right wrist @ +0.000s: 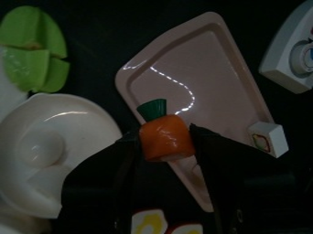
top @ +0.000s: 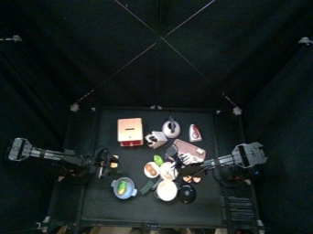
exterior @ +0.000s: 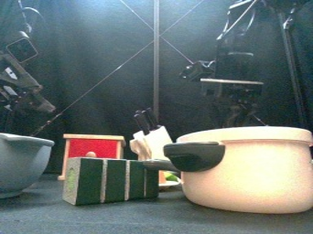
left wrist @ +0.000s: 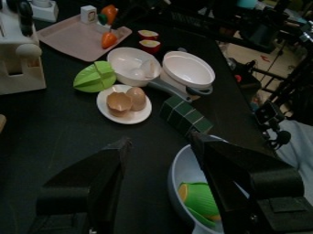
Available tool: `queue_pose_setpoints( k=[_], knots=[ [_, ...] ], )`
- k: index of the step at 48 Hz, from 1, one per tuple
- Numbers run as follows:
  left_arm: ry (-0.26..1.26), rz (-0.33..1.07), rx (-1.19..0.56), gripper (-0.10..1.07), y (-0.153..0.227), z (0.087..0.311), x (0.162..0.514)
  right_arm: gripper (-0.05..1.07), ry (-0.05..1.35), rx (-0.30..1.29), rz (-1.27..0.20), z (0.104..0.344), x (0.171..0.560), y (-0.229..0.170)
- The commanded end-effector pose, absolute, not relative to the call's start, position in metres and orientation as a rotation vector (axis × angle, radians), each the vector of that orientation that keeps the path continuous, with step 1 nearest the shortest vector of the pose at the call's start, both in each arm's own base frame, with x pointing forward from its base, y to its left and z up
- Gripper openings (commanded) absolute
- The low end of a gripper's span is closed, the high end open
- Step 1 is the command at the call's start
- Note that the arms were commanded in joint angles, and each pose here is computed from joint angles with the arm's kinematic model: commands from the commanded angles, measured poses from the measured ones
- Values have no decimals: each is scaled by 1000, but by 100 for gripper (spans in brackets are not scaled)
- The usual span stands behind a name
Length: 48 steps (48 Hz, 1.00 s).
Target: Place carrot top on plate
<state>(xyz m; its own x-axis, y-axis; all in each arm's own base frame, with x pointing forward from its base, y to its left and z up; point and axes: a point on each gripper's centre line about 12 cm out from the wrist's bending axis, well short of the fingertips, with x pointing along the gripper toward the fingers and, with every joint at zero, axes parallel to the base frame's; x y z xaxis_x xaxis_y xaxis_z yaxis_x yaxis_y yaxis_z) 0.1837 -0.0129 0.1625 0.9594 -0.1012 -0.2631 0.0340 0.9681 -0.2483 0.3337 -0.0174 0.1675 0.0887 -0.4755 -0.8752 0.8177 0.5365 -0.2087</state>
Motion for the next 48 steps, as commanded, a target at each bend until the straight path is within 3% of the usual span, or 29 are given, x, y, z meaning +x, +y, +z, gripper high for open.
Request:
queue_pose_setpoints(
  k=[1, 22, 48],
  knots=[
    [251, -75, -245, 91, -14, 171, 189, 78, 1080, 402, -1001, 171, 331, -30],
    [251, -75, -245, 91, -14, 171, 189, 94, 1077, 483, -951, 132, 322, -55],
    [251, -75, -243, 91, -14, 171, 189, 94, 1061, 485, -933, 136, 329, -52]
  ],
)
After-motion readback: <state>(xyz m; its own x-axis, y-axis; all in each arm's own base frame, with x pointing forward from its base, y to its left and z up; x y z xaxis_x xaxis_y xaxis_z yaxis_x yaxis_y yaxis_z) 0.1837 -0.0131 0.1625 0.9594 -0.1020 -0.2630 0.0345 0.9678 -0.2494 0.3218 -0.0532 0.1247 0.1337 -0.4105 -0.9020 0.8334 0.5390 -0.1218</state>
